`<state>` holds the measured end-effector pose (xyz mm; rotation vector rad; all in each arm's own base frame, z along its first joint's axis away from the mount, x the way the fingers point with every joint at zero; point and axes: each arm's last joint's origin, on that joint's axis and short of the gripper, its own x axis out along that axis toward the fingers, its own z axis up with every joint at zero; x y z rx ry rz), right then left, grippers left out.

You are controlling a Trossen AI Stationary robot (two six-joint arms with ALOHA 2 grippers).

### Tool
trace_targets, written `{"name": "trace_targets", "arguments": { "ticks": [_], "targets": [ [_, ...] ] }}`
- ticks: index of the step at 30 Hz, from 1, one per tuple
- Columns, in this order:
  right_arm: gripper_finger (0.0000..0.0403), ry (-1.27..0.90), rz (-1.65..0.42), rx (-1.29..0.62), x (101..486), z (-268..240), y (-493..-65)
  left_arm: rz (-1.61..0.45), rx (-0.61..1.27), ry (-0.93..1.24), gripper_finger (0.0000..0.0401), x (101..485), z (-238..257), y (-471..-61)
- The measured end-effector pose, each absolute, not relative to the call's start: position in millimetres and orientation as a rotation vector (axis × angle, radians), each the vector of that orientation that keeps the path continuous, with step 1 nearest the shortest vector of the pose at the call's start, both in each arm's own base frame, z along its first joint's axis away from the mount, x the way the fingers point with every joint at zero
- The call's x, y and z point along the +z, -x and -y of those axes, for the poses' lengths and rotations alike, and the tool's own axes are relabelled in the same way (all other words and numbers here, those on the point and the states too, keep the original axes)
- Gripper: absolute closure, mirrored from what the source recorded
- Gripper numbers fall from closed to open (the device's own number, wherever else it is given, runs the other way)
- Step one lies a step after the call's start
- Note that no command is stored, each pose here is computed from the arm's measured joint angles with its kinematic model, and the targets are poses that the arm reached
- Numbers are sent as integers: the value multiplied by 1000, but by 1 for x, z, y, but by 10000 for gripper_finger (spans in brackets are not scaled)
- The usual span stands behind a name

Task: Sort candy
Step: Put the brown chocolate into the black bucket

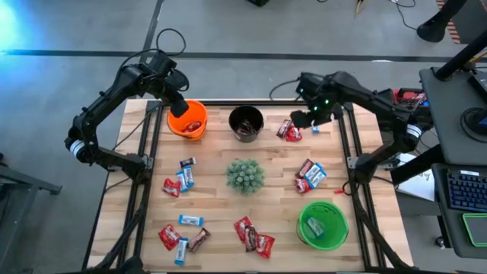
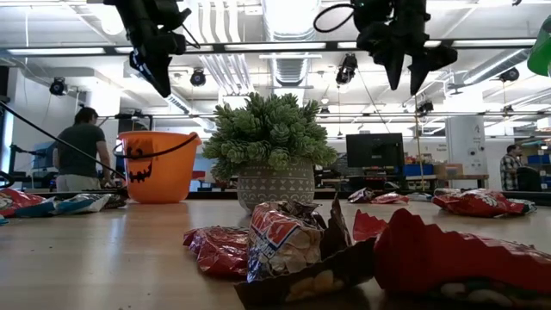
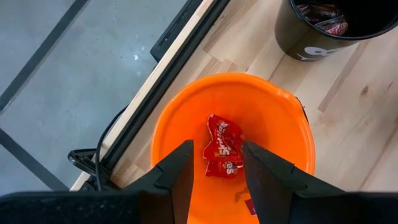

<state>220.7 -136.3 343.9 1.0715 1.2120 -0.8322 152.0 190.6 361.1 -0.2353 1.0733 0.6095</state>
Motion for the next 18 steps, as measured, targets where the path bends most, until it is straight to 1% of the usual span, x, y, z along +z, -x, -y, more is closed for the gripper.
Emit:
{"name": "trace_targets", "arguments": {
  "ticks": [6,14,18],
  "targets": [
    [209,-1056,-1247,-828,339,107,-236,-1073,609,235,281,361,-191,-152],
    [209,-1088,-1219,-1039,323,73,-248,-1073,609,235,281,361,-191,-152],
    [209,-1122,-1214,-1081,305,57,-254,-1073,610,235,281,361,-191,-152]
  ]
}}
